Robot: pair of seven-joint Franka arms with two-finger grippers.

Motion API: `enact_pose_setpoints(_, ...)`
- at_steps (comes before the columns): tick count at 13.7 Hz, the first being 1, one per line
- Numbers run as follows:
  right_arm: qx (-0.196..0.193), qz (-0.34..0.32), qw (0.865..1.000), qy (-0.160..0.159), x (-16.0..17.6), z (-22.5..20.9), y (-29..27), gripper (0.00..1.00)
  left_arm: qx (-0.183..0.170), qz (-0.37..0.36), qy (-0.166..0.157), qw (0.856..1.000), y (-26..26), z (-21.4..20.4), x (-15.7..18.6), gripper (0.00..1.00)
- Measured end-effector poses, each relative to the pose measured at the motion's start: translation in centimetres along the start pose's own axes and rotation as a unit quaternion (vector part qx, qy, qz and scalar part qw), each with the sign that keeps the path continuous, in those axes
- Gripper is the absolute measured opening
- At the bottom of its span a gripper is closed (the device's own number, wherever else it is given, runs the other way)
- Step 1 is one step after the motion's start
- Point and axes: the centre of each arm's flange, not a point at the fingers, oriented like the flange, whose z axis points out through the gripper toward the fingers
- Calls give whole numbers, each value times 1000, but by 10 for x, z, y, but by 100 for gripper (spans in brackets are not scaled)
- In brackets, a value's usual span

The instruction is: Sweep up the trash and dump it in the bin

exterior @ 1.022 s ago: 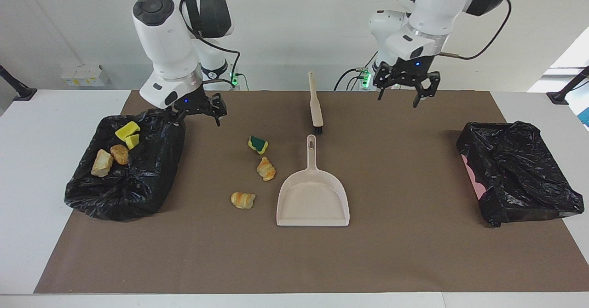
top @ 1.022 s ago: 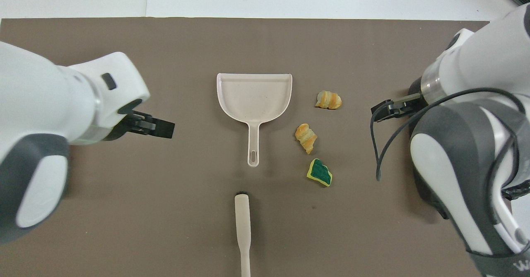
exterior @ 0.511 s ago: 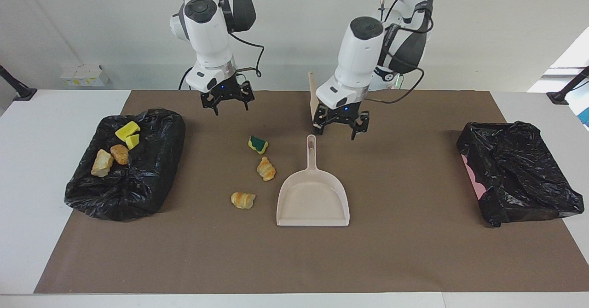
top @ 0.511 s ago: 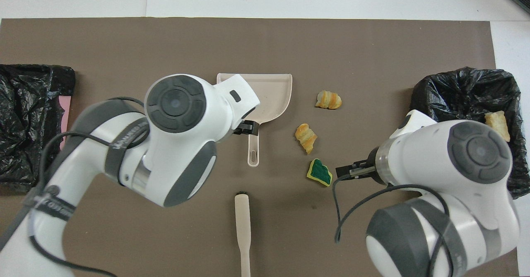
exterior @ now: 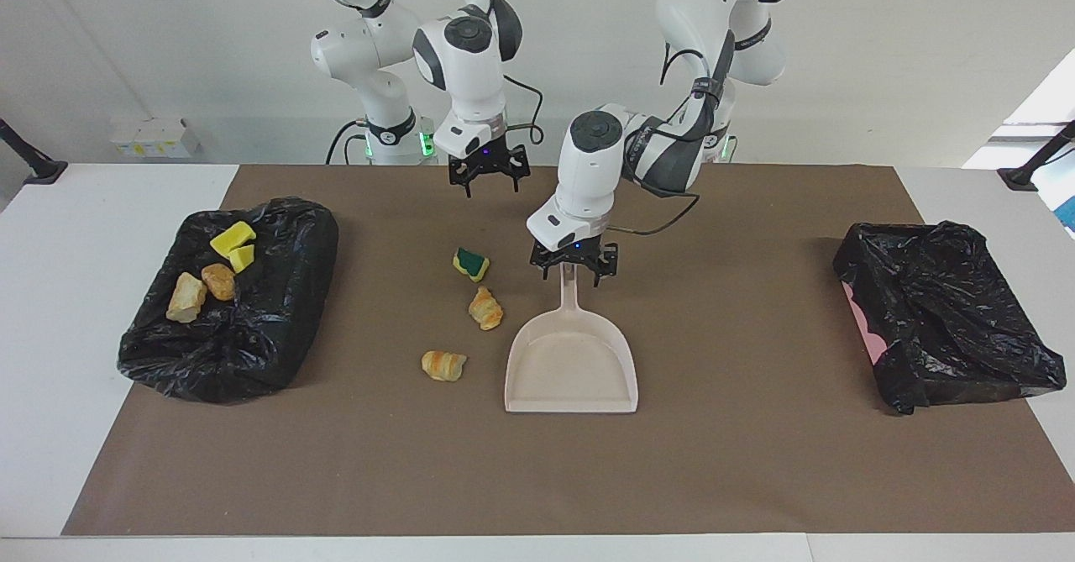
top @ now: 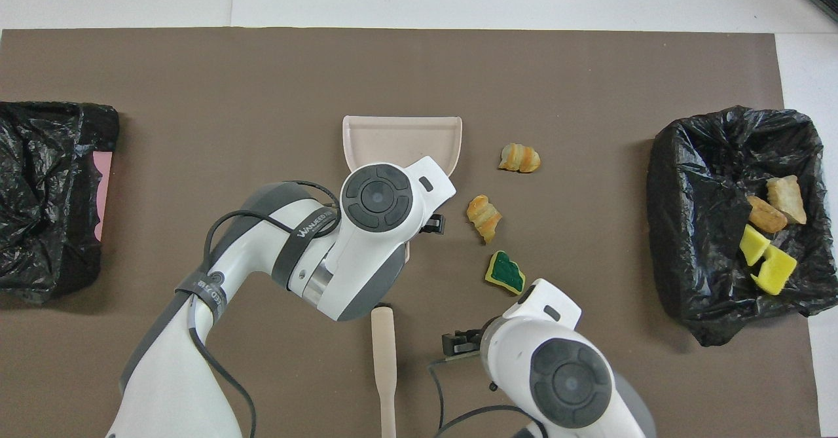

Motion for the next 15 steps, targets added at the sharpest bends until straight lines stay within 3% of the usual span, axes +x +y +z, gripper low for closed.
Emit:
enact_pose_setpoints(3,17,14,1000,7,-41,36,-69,100,6,3,-13,1000,8,13,-14,97)
enact_pose_setpoints(5,20,16,1000,2,-62,58,-103,96,7,3,-14,1000,10,14,-18,89)
enact_pose_setpoints(7,18,17,1000,-6,-74,69,-125,91,7,2,-13,1000,8,12,-18,69)
enact_pose_setpoints(8,18,17,1000,-7,-75,69,-129,89,7,1,-12,1000,8,11,-17,68)
enact_pose_setpoints(9,19,14,1000,-6,-76,69,-131,86,7,1,-12,1000,7,11,-17,59)
enact_pose_setpoints(11,17,5,1000,-9,-86,70,-138,85,8,0,-12,1000,5,11,-17,34)
enact_pose_setpoints(13,7,-5,1000,-17,-98,73,-142,80,9,1,-11,1000,3,10,-15,33)
enact_pose_setpoints(15,-6,-9,1000,-27,-104,76,-141,67,14,22,-5,1000,-4,7,-12,33)
